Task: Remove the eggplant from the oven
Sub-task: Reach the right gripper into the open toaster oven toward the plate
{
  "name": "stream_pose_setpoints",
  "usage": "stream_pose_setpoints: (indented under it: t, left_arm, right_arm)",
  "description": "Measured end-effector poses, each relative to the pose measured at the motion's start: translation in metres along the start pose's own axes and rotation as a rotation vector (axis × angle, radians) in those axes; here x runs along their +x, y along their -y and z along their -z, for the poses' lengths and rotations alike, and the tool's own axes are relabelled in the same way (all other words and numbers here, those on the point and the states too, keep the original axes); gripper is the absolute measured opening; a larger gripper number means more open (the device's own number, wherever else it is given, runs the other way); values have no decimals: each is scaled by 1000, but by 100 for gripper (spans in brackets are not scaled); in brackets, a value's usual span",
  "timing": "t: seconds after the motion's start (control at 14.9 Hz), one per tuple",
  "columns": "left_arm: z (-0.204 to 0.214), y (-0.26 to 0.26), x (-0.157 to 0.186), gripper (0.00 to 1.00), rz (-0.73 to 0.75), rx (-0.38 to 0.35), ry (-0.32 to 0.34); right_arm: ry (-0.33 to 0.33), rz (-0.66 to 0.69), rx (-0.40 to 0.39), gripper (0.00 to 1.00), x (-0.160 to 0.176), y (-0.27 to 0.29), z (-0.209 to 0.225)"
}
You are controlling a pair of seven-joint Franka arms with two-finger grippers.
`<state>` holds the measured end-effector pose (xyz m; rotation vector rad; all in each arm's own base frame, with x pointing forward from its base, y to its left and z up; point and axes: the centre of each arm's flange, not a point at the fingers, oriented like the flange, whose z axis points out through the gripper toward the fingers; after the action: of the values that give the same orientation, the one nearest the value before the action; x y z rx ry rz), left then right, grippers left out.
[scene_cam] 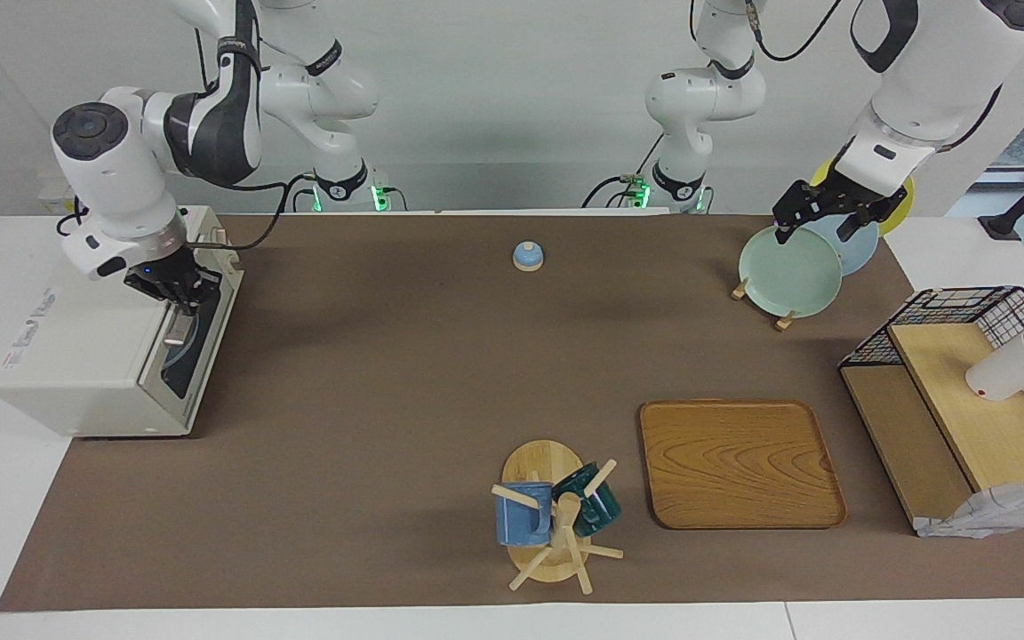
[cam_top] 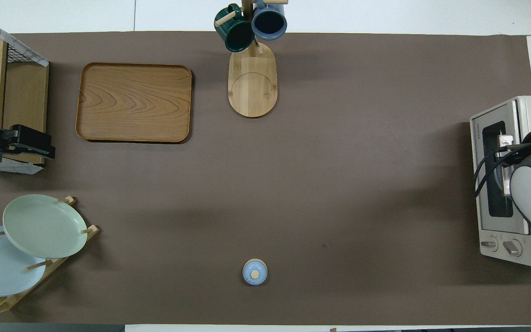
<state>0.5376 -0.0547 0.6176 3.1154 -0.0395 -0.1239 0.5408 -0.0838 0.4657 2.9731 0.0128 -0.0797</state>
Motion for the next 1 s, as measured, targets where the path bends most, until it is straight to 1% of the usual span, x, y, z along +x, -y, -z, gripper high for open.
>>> stream_pose_setpoints:
  t: [0.27,0.47,0.6,0.8,1.0]
  left_arm:
    - [0,0,0,100,0,0,0]
    - [0,0,0,100,0,0,0]
    - [0,0,0,100,0,0,0]
    - [0,0,0,100,0,0,0]
    - [0,0,0,100,0,0,0]
  right_arm:
    - [-14,30,17,1,0,35,-9]
    - [-38,34,67,1,-1,56,-25]
    - [-49,27,113,1,0,74,-45]
    - [-60,40,130,1,8,101,-84]
    - [-44,11,158,1,18,115,-122]
